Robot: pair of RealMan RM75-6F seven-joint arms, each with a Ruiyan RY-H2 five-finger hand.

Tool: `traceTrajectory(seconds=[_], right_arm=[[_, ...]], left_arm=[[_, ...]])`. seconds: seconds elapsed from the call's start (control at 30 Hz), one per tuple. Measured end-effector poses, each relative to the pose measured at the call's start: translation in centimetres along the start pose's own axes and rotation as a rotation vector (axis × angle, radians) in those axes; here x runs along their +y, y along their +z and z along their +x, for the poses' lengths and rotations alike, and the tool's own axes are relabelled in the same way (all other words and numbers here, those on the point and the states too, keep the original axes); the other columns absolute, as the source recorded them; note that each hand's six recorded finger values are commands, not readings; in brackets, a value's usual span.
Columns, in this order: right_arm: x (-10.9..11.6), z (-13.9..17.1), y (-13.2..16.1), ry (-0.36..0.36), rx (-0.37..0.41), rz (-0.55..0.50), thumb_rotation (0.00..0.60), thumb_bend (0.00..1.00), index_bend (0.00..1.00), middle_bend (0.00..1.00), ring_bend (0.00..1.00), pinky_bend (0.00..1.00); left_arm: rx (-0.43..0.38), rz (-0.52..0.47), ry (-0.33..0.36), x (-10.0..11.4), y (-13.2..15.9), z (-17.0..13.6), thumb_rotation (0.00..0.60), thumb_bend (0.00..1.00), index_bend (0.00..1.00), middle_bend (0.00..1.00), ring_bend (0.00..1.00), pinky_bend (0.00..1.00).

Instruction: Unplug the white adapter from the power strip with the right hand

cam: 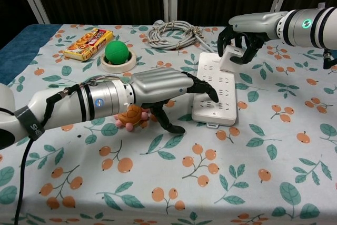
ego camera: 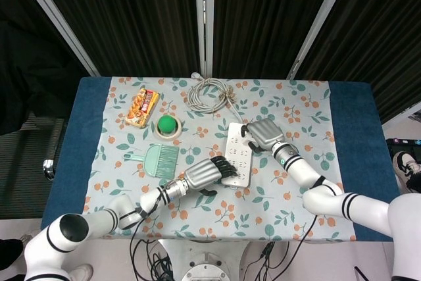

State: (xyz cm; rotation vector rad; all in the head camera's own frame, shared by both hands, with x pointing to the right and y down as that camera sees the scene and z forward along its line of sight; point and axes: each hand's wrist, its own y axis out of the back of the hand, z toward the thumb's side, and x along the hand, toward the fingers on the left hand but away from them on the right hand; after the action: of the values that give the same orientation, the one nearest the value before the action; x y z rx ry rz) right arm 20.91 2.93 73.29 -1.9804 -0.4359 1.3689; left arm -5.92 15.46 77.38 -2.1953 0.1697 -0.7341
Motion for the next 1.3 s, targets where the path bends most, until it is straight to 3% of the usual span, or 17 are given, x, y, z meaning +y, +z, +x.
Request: traceTrajectory(seconds=[0.43, 0.53, 0.7, 0.77, 0.83, 0.93, 1.1, 1.3], right_arm=[[2.6, 1.8, -1.2, -0.058, -0.014, -0.084, 0.600, 0.47, 0.98, 0.77, 0.56, 0.54], [2.3, 3.0, -2.0, -0.022, -0.031, -0.139, 0.600, 0.47, 0.87, 0.74, 0.55, 0.50], [0.0, 5.5, -3.2, 0.117, -0.060, -0.258, 0.600, 0.46, 0.68, 0.65, 0.44, 0.40], [-1.1, 6.4, -3.9, 0.151, -0.080, -0.308, 0.600, 0.45, 0.55, 0.59, 0.37, 0.34], [-2.0, 6.9, -4.4, 0.170, -0.092, -0.327, 0.600, 0.40, 0.29, 0.44, 0.25, 0.24], [-2.8, 7.1, -4.9, 0.182, -0.102, -0.330, 0.600, 0.34, 0.04, 0.26, 0.11, 0.14], [-2.9, 7.1, -5.6, 0.162, -0.117, -0.337, 0.600, 0.33, 0.00, 0.09, 0.00, 0.06], [-1.4, 8.0, -6.4, 0.071, -0.120, -0.292, 0.600, 0.33, 0.00, 0.07, 0.00, 0.04]], left_arm=[[-0.035, 0.014, 0.071, 2.0, 0.8, -0.7, 0.600, 0.21, 0.21, 0.23, 0.17, 0.16], [-0.038, 0.013, 0.115, 3.1, 0.9, -1.3, 0.600, 0.21, 0.21, 0.23, 0.17, 0.15], [-0.002, 0.005, 0.201, 5.0, -0.1, -3.5, 0.600, 0.21, 0.21, 0.23, 0.17, 0.15], [0.022, 0.007, 0.226, 5.7, -0.7, -4.4, 0.600, 0.21, 0.21, 0.23, 0.17, 0.15], [0.054, 0.011, 0.255, 6.6, -1.5, -5.5, 0.600, 0.21, 0.21, 0.23, 0.17, 0.15], [0.111, 0.015, 0.300, 7.8, -3.0, -7.4, 0.600, 0.21, 0.21, 0.23, 0.17, 0.15], [0.250, -0.007, 0.366, 9.6, -6.4, -11.4, 0.600, 0.20, 0.20, 0.23, 0.17, 0.14], [0.447, -0.022, 0.430, 10.5, -10.5, -18.3, 0.600, 0.20, 0.20, 0.23, 0.17, 0.14]])
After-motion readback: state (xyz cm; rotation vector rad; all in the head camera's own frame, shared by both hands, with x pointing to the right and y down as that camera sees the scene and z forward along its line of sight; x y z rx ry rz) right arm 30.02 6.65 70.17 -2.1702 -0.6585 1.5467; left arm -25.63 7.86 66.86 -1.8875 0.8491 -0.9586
